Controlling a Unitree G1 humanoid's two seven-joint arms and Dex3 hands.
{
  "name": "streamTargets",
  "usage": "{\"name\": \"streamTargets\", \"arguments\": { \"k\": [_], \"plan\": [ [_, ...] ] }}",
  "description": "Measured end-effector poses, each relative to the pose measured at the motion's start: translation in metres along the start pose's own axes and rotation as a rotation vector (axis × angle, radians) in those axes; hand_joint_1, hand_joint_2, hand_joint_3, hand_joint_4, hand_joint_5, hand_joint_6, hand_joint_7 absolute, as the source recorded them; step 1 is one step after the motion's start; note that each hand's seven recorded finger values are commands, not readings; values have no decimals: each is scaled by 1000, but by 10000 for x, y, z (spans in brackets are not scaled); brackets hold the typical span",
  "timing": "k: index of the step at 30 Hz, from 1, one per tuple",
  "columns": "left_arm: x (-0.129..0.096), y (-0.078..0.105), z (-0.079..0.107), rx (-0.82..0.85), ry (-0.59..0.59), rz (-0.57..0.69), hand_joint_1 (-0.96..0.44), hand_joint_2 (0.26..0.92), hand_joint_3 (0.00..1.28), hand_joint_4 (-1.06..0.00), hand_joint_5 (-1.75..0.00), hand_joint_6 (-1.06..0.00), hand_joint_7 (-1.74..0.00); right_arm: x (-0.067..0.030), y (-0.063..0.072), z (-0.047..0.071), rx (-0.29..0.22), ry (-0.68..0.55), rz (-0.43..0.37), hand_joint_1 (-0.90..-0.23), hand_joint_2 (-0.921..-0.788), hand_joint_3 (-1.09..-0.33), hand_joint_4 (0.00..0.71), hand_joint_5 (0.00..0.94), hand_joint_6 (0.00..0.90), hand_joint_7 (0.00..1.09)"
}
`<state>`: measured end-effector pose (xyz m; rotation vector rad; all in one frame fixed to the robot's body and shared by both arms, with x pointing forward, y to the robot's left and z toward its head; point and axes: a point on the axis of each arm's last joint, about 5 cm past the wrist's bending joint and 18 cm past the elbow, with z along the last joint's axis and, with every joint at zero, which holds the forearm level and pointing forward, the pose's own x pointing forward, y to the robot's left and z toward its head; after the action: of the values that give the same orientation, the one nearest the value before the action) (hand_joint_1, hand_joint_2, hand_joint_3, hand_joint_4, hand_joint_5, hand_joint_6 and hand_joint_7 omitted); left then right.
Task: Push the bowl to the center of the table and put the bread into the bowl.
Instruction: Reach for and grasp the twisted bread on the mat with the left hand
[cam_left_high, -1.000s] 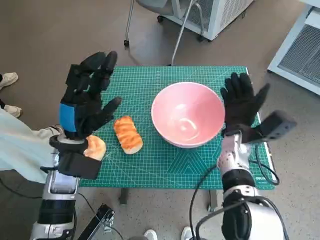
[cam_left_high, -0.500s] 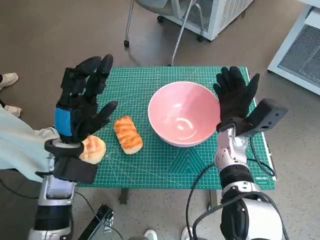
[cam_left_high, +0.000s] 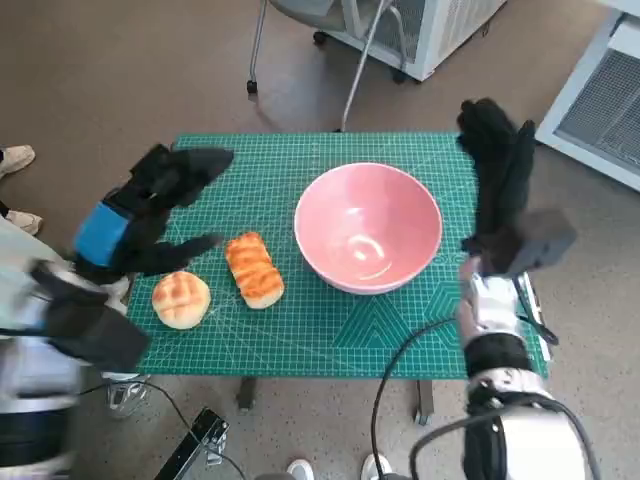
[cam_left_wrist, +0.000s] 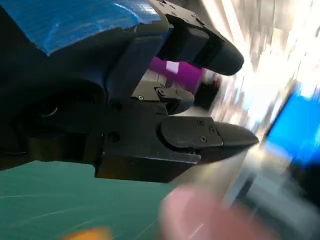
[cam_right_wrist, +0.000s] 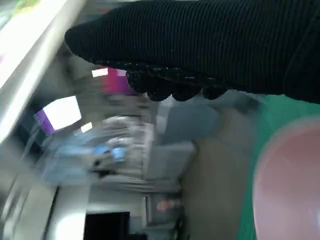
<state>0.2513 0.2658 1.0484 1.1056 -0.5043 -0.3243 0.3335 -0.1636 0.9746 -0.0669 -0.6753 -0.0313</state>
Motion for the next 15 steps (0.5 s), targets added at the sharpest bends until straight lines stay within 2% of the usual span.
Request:
{"name": "streamTargets", "arguments": {
  "k": [6, 15],
  "plan": [
    [80, 147, 20, 88, -21, -117, 16, 823, 3, -412, -6, -465, -304, 10, -26, 92, -15, -141, 87, -552, -921, -778, 373, 17, 67, 805],
    [230, 80, -17, 252, -38, -272, -13, 783, 1, -419, 0, -568, -113, -58, -70, 113, -21, -186, 131, -532, -921, -804, 371, 16, 52, 817]
  ]
}}
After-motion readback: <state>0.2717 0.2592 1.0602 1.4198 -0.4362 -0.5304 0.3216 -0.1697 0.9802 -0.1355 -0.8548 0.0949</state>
